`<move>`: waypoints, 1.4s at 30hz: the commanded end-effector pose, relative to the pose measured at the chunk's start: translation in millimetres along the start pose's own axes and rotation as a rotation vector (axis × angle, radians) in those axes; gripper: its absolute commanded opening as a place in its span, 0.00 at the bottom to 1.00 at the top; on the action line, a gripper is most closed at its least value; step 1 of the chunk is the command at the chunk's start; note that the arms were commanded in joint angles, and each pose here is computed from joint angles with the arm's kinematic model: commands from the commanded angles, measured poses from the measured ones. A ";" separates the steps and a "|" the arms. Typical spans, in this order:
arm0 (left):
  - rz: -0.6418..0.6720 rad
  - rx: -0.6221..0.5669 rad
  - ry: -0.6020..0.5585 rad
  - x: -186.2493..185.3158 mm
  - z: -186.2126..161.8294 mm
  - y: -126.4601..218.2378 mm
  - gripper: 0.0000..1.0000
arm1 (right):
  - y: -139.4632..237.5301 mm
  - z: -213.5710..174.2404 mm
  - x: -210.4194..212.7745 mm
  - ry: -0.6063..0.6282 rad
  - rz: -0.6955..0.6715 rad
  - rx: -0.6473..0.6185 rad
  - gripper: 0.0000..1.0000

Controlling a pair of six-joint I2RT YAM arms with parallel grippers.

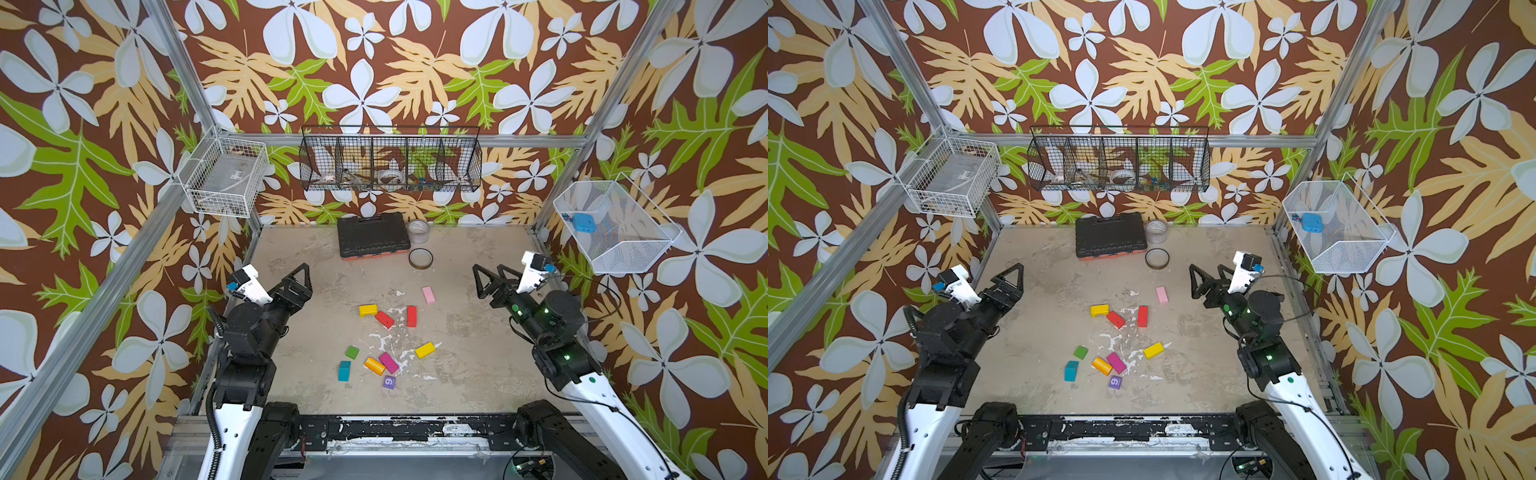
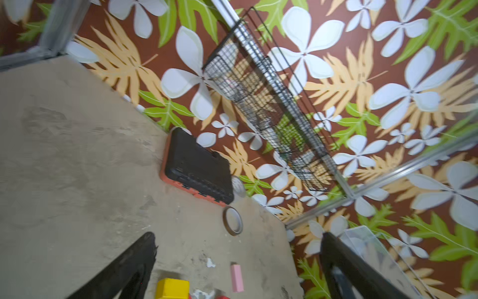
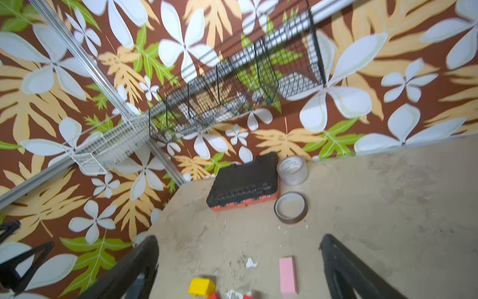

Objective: Build the wood block tower
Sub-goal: 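Reach the right gripper across to the long red block and lower onto it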

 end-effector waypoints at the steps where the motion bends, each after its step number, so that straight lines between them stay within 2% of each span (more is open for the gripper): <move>1: -0.086 0.137 0.087 -19.5 -8.2 3.7 1.00 | -9.2 -21.7 6.4 -0.004 -0.033 0.154 0.97; 4: -0.075 0.101 0.031 -15.2 -5.2 -2.9 1.00 | -17.3 -31.2 29.4 0.041 -0.063 0.207 0.97; 8: -0.009 0.078 0.011 33.9 -23.1 -22.3 0.98 | -28.7 -50.5 59.0 0.113 -0.113 0.282 0.94; 9: 0.018 0.113 0.086 55.1 -36.0 -27.4 0.98 | -32.7 -57.4 64.5 0.120 -0.131 0.308 0.92; 10: -0.016 0.169 0.133 66.6 -49.5 -31.4 0.96 | -36.9 -66.0 70.0 0.123 -0.139 0.337 0.89; 11: -0.059 0.213 0.145 74.4 -62.9 -34.1 0.90 | -40.5 -73.3 74.8 0.122 -0.144 0.361 0.86; 15: 0.056 0.219 0.114 107.8 -86.2 -40.6 0.96 | -57.3 -109.4 93.2 0.162 -0.148 0.462 0.81; 18: 0.047 0.215 0.043 104.1 -83.9 -43.0 0.93 | -68.5 -136.5 93.3 0.184 -0.164 0.535 0.81; 22: -0.006 0.177 0.076 116.1 -89.6 -35.8 0.95 | -81.5 -159.8 95.1 0.219 -0.159 0.599 0.78; 25: -0.024 0.201 0.091 115.9 -93.3 -36.4 0.95 | -85.3 -171.2 91.3 0.237 -0.181 0.623 0.77; 33: 0.011 0.203 0.085 120.9 -94.1 -40.6 0.93 | -95.9 -194.7 85.7 0.276 -0.219 0.661 0.76; 42: 0.017 0.208 0.085 121.0 -94.3 -42.0 0.92 | -110.0 -222.9 83.1 0.302 -0.229 0.731 0.69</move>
Point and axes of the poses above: each gripper's point midway between its finger pads, its own y axis back along the fingers, its own x axis along the line the jaws close on, z = x × y, the point moved 7 cm from there along y, back along the fingers, and after that the axes turned 11 degrees about y, right-handed, at the moved point
